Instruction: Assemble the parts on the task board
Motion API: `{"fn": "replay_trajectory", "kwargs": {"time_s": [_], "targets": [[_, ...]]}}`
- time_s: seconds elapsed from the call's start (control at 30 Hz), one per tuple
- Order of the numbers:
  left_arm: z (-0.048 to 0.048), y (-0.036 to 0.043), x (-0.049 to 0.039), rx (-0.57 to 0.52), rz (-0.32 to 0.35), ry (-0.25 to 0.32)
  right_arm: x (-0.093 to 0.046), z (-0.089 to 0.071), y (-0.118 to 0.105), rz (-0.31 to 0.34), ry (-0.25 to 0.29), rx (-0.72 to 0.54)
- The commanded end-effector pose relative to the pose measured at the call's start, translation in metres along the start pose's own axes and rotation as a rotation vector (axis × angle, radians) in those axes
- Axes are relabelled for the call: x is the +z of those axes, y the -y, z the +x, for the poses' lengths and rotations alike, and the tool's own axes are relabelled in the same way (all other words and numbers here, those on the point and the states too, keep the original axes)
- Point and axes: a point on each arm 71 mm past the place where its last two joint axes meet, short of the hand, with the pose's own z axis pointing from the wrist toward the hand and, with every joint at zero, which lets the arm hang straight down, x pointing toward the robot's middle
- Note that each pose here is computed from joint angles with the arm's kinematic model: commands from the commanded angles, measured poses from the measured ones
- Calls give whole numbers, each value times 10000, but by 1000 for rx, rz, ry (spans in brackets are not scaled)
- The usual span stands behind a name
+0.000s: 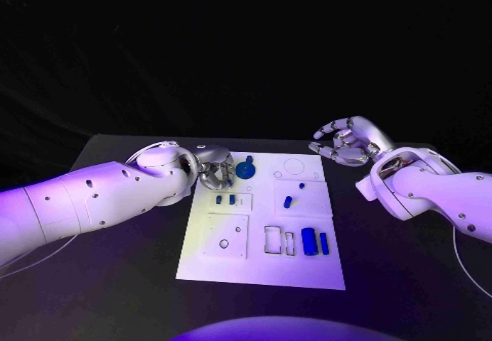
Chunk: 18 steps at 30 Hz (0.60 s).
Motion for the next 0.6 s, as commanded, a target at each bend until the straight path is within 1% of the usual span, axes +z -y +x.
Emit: {"fn": "replay_trajectory", "kwargs": {"time_s": [0.03, 0.2, 0.6], "targets": [[18, 7, 9, 1, -7, -24, -2, 6, -9, -11, -3, -7], [21, 6, 12, 5, -9, -27, -3, 5, -9, -11, -2, -7], [41, 39, 22, 4, 2, -42, -3, 5, -10, -12, -2, -7]]}}
